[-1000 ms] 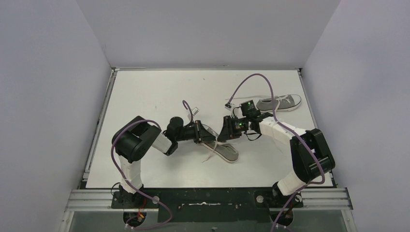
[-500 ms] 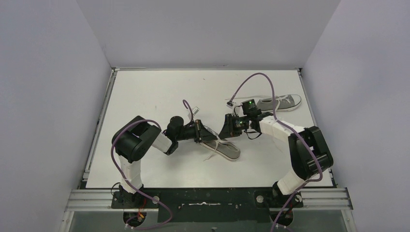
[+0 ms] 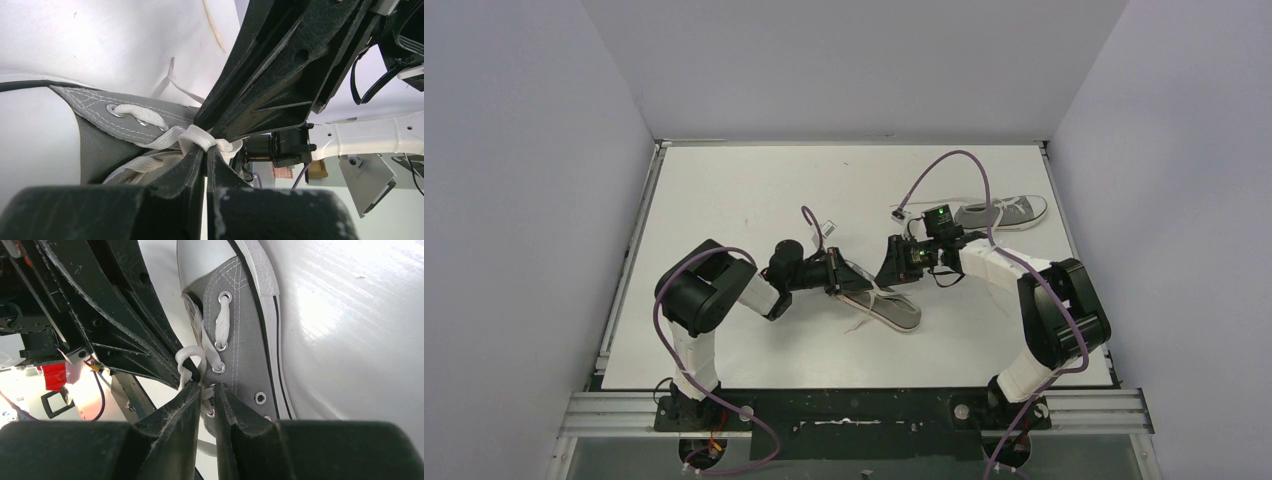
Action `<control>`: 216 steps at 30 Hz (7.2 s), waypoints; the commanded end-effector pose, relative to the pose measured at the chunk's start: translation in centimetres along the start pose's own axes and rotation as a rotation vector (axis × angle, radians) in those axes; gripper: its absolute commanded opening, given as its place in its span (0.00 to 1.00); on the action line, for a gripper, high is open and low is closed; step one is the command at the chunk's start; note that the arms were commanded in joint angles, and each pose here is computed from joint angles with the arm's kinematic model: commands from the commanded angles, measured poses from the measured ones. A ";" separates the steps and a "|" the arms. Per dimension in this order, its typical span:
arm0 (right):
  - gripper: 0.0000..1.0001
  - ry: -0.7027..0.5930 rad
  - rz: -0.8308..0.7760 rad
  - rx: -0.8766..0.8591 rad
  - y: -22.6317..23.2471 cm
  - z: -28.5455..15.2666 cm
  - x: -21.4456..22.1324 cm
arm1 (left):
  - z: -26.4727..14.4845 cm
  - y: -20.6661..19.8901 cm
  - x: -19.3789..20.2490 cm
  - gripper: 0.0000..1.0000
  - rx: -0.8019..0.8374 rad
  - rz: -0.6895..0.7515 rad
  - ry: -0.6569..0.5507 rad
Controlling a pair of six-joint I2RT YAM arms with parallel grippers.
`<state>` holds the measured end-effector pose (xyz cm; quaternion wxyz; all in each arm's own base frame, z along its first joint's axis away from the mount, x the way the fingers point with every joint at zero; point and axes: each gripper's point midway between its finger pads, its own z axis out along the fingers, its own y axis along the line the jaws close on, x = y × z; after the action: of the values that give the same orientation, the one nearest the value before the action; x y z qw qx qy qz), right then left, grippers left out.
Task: Tie the shoes
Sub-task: Cross the shoelace with the shoelace.
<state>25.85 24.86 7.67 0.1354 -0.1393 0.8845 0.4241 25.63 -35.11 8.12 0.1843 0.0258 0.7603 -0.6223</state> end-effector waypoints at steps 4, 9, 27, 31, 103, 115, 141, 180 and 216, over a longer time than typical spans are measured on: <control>0.20 -0.064 -0.042 -0.108 3.0 -1.0 -1.3 | 0.1 -2.3 -2.8 0.00 0.063 0.085 -0.063; 0.22 -0.059 -0.034 -0.116 3.0 -0.8 -1.1 | 0.2 -2.4 -2.9 0.00 0.069 0.080 -0.065; 0.26 -0.071 -0.024 -0.136 2.4 1.5 -1.0 | 0.6 -3.4 -2.7 0.00 0.120 0.066 -0.048; 0.18 -0.078 -0.026 -0.147 2.4 1.8 -1.3 | 0.6 -3.5 -2.4 0.00 0.124 0.065 -0.045; 0.00 -0.178 -0.078 0.045 2.0 -2.1 -2.3 | 0.8 -1.7 -4.7 0.30 -0.113 0.159 0.121; 0.00 -0.170 -0.055 0.093 1.5 -2.4 -2.1 | -0.5 -2.3 -5.1 0.00 -0.124 0.173 0.109; 0.37 -0.303 0.153 0.058 0.5 -1.6 -3.5 | -3.7 -0.4 -1.8 0.00 -0.185 0.091 0.097; 0.35 -0.056 -1.008 -0.046 1.5 -0.2 -0.8 | -3.9 -0.2 -1.2 0.00 -0.158 -0.006 0.125; 0.00 0.110 -0.621 0.320 -3.4 -1.5 1.4 | -11.2 4.4 0.1 0.00 -0.671 0.110 0.174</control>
<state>24.94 23.19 5.15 0.2405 -0.4391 0.8256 0.2602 24.94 -25.18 6.70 0.1712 0.0451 0.9151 -0.3622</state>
